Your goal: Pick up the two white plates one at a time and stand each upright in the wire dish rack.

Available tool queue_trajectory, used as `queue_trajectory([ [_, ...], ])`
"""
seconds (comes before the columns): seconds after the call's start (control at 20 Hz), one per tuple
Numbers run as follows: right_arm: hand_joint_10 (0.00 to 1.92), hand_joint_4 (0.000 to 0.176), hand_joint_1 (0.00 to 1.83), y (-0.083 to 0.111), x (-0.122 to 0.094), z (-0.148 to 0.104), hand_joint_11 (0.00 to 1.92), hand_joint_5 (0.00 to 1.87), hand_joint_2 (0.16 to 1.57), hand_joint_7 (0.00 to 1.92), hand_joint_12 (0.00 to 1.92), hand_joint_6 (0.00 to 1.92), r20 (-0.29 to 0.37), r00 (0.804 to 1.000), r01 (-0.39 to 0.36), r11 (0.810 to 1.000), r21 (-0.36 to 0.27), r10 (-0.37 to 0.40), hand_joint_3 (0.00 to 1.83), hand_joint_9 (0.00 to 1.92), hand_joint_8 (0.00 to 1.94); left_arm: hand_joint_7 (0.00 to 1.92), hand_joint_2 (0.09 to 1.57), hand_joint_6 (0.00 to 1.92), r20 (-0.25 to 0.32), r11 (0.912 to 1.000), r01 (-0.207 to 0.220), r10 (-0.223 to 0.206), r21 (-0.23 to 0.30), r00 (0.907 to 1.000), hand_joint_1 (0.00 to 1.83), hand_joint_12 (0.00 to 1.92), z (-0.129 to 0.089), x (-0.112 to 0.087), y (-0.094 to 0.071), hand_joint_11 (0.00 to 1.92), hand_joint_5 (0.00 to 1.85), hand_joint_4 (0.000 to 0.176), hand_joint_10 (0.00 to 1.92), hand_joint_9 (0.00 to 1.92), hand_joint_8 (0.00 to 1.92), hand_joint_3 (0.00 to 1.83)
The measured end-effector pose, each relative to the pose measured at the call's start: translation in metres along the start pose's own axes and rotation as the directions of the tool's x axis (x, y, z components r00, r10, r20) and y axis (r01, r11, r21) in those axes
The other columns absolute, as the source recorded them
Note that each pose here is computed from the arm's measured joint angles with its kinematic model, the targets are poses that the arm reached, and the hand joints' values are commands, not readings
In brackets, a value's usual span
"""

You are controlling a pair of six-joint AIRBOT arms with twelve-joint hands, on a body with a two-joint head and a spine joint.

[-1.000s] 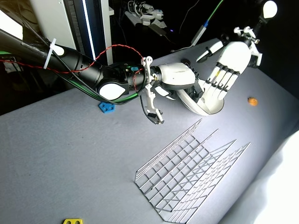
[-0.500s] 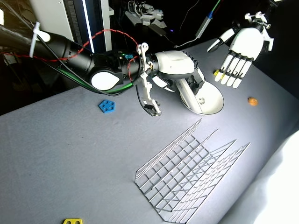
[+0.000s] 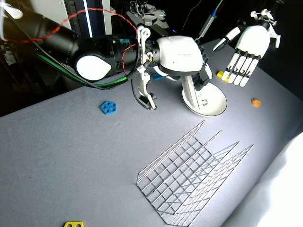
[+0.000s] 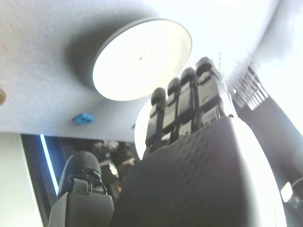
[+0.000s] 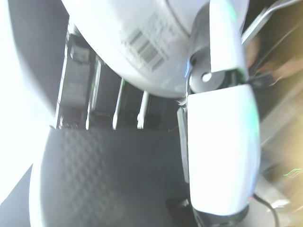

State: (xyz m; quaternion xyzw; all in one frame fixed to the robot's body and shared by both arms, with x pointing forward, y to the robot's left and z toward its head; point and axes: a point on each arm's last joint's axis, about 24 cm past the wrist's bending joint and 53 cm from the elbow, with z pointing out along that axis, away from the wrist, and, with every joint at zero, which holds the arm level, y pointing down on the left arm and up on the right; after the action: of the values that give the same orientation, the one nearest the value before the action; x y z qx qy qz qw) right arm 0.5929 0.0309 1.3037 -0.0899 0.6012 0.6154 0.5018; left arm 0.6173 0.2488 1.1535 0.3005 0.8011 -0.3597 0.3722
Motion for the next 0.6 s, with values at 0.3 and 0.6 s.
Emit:
queue_trajectory([
  [0.3,0.00,0.027,1.24,-0.002,-0.050,-0.009,0.81,1.04,1.07,1.12,0.88,0.91,0.064,0.985,-0.164,0.985,0.050,0.161,0.00,1.23,0.74,0.07,1.13,0.01,0.002,1.0000,0.001,-0.001,-0.006,1.0000,0.00,0.01,0.000,0.000,0.001,0.02,0.12,0.000,0.01,0.05,0.02,0.00],
  [0.6,0.01,0.022,1.24,-0.005,-0.101,-0.017,0.82,1.04,1.07,1.16,0.88,0.91,0.131,0.932,-0.346,0.938,0.039,0.338,0.00,1.23,0.68,0.05,1.12,0.01,0.004,1.0000,0.000,0.000,-0.004,1.0000,0.00,0.00,0.001,-0.001,0.001,0.01,0.09,0.000,0.01,0.03,0.01,0.00],
])
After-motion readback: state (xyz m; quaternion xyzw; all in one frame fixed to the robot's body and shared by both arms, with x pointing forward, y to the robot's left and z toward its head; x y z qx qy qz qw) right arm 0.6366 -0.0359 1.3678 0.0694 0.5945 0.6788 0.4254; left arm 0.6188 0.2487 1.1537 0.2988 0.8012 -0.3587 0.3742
